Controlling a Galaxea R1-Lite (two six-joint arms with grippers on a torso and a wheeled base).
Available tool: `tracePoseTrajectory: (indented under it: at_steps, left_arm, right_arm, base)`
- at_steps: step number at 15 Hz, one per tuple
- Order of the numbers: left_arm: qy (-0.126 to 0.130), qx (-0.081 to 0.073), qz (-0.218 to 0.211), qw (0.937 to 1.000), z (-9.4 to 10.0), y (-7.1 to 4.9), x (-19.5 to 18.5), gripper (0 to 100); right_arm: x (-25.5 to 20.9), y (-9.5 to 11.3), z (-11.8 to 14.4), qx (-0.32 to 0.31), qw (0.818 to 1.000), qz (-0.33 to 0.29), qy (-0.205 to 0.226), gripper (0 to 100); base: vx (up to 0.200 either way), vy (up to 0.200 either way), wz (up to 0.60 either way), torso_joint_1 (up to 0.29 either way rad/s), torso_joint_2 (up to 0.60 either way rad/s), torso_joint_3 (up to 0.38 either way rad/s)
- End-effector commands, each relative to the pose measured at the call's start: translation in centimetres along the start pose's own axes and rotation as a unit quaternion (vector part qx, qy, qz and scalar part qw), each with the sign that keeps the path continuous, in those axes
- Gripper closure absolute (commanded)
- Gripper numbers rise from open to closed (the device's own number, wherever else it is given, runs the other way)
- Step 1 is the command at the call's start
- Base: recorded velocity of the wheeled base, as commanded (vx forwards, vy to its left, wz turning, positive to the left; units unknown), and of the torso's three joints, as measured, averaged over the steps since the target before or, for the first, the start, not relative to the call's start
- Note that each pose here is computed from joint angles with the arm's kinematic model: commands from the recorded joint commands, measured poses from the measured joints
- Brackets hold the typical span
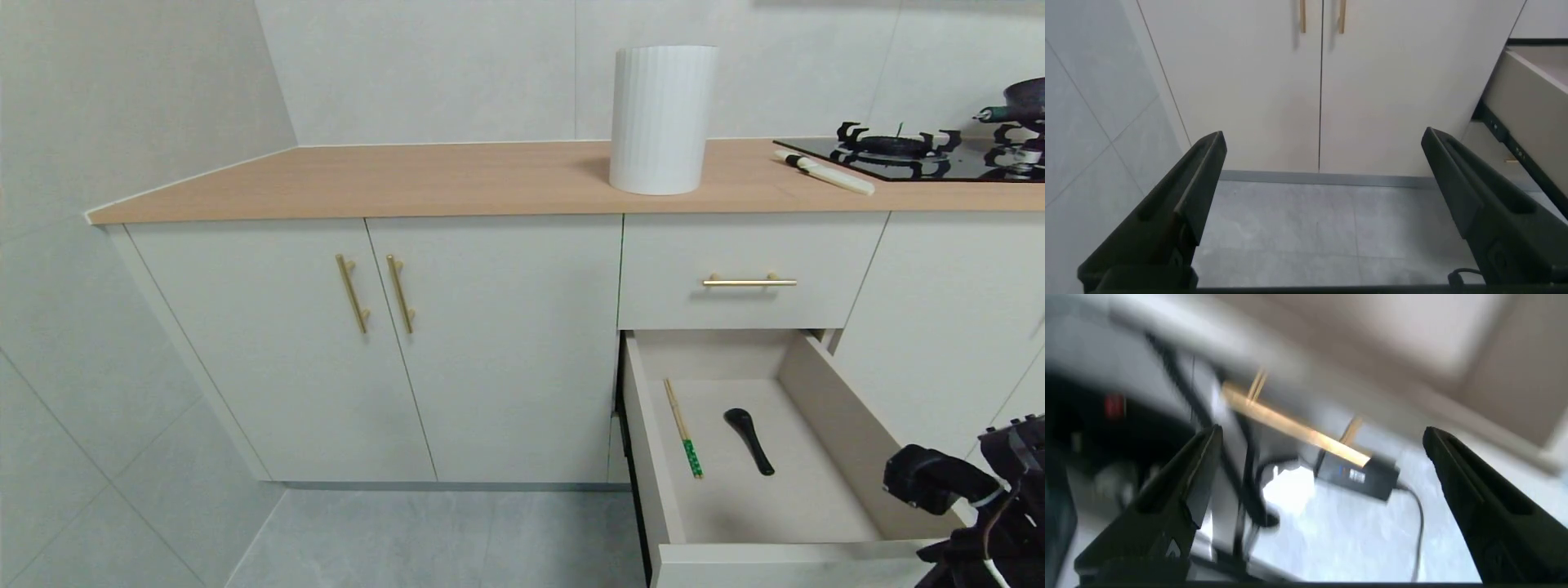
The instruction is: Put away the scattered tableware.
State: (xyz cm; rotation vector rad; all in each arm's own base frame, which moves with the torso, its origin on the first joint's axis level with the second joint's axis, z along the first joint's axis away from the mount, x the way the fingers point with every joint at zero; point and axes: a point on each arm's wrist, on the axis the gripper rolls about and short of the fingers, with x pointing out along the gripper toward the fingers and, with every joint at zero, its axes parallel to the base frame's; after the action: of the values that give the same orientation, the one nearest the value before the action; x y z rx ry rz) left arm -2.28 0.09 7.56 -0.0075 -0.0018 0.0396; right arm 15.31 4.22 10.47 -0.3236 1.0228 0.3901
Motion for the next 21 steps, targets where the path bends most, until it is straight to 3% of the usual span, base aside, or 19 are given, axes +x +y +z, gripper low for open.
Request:
tracePoseTrajectory:
  at_steps: [1, 5, 8, 16, 21]
  left_arm:
    - [0.0, 0.0, 0.0, 1.0, 0.0, 0.0, 0.0, 0]
    - [0.0, 0.0, 0.0, 1.0, 0.0, 0.0, 0.0, 0]
    - [0.0, 0.0, 0.0, 1.0, 0.0, 0.0, 0.0, 0]
    - [0.0, 0.0, 0.0, 1.0, 0.0, 0.0, 0.0, 0]
    - [0.0, 0.0, 0.0, 1.0, 0.0, 0.0, 0.0, 0]
  right_arm:
    - [0.2, 1.0, -0.5, -0.026, 0.999, 0.02, 0.026, 0]
    - [2.0, 1.2, -0.1, -0.022, 0.996, 0.027, 0.078, 0]
    - [3.4, 0.8, 1.7, 0.062, 0.994, -0.013, 0.095, 0]
    - [5.1, 0.2, 4.6, 0.17, 0.981, -0.043, 0.083, 0]
    - [8.0, -0.4, 7.4, 0.204, 0.976, -0.069, 0.031, 0]
  base:
    - [0.0, 0.0, 0.0, 0.0, 0.0, 0.0]
    - [0.0, 0.0, 0.0, 0.0, 0.0, 0.0]
    - [0.0, 0.0, 0.0, 0.0, 0.0, 0.0]
    - [0.0, 0.0, 0.0, 0.0, 0.0, 0.0]
    - [0.0, 0.0, 0.0, 0.0, 0.0, 0.0]
